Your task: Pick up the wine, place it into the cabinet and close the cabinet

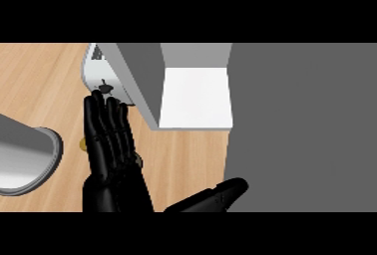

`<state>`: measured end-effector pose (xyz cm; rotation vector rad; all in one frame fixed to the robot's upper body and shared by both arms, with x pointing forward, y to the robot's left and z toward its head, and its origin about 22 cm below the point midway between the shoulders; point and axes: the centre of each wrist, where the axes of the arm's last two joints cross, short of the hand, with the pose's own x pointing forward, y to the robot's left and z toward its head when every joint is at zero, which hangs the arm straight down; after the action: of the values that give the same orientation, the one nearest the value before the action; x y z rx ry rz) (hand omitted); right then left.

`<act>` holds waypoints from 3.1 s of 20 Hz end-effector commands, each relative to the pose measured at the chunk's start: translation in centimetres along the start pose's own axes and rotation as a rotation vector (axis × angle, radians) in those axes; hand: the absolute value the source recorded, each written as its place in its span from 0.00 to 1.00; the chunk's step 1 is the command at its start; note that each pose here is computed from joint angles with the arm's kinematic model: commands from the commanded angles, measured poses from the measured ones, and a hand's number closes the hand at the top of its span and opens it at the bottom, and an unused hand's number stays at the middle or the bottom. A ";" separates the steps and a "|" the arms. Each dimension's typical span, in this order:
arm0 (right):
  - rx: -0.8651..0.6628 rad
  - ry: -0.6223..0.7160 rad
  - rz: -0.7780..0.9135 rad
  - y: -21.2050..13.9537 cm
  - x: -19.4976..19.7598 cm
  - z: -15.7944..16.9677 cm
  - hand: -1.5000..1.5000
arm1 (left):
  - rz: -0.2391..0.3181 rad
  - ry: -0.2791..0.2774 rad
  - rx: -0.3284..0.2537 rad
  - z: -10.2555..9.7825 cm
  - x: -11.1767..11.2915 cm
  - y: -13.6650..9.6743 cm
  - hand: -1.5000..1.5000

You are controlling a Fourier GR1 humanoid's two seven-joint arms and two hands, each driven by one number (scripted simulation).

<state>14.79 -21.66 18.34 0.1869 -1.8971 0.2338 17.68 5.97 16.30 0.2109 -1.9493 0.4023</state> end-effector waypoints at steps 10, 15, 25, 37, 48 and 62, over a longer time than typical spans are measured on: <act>-0.010 -0.049 -0.006 -0.1 2.3 1.1 0.00 | -0.037 0.032 0.118 0.3 3.8 4.5 0.00; -0.013 -0.037 -0.003 0.2 2.8 1.8 0.00 | -0.060 0.033 0.155 0.4 2.8 6.9 0.00; 0.001 -0.059 -0.006 1.4 3.8 2.3 0.00 | -0.028 0.161 0.221 0.3 0.0 8.4 0.00; 0.024 -0.035 0.001 0.5 4.4 1.2 0.00 | -0.056 0.231 0.220 -0.1 -4.3 10.0 0.00; 0.011 -0.046 0.013 0.4 3.6 2.0 0.00 | -0.093 0.222 0.256 0.7 -8.4 12.3 0.00; 0.008 -0.074 0.015 -0.5 4.1 1.5 0.00 | -0.034 0.247 0.204 -1.1 -15.7 17.5 0.00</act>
<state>14.62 -21.77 20.04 0.1026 -1.9096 0.2443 17.80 20.48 -0.06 0.3386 -1.6571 0.5674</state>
